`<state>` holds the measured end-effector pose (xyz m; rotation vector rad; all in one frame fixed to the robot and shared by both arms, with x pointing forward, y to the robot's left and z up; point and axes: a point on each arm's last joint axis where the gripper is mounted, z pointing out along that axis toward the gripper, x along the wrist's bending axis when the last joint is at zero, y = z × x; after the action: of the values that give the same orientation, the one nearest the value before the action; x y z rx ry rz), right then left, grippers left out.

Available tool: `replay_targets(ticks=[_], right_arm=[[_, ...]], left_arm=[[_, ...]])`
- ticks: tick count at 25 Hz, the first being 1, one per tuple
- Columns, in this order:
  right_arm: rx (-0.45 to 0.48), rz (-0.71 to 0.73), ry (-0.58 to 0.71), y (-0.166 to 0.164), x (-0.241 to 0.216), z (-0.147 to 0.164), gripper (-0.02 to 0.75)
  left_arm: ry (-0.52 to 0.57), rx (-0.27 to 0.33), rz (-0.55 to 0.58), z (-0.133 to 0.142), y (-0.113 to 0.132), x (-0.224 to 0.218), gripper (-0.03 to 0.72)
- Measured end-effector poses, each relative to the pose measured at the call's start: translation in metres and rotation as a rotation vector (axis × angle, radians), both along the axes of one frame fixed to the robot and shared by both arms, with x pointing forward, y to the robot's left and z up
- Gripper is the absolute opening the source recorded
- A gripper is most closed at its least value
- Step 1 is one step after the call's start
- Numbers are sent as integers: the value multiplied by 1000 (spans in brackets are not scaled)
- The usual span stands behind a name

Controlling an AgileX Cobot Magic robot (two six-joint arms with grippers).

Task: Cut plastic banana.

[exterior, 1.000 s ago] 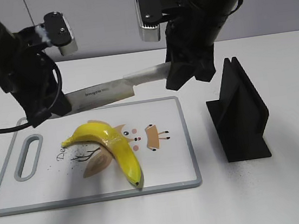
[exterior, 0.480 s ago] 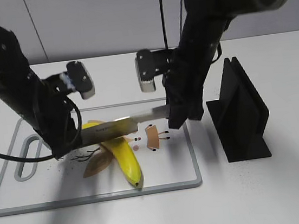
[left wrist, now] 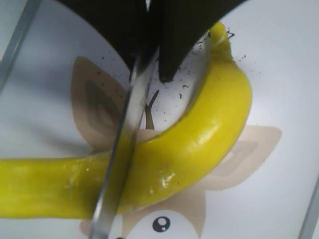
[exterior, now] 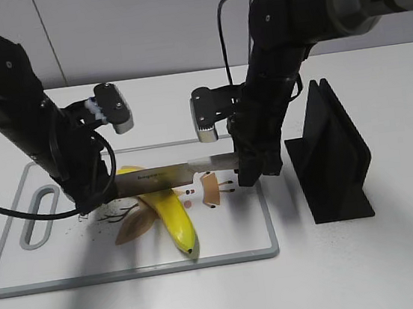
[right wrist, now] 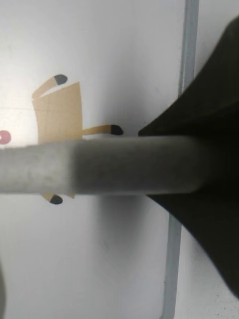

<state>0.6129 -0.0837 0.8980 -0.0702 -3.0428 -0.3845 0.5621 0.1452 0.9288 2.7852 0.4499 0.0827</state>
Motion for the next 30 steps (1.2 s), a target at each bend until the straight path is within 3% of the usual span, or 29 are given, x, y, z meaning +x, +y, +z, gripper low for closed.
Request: replay_targets(ticks=[5,14,17,22,24,26,29,30], right_arm=[[20,3,-56,-1,-4,29,174],[130,26,-229,-7,-28,136,174],[156,25,-255,-8,-32,149,175],[163,22,-256,-8,-32,150,175],[168,19,-253,-8,-32,150,174],[171,8,-247,-7,-33,150,169],[168,-5,-250,-8,-32,150,164],[166,-11,-257,-8,-31,150,163]], left_arm=[[-17,-15,1,17,3,-8,31],[-163,-108,-29,111,12,-41,20],[-208,-124,-32,126,15,-48,20],[-218,-125,-32,129,16,-49,44],[-224,-130,-20,129,16,-48,123],[-234,-139,-7,130,15,-46,265],[-240,-153,5,131,14,-46,540],[-247,-157,12,131,14,-45,592]])
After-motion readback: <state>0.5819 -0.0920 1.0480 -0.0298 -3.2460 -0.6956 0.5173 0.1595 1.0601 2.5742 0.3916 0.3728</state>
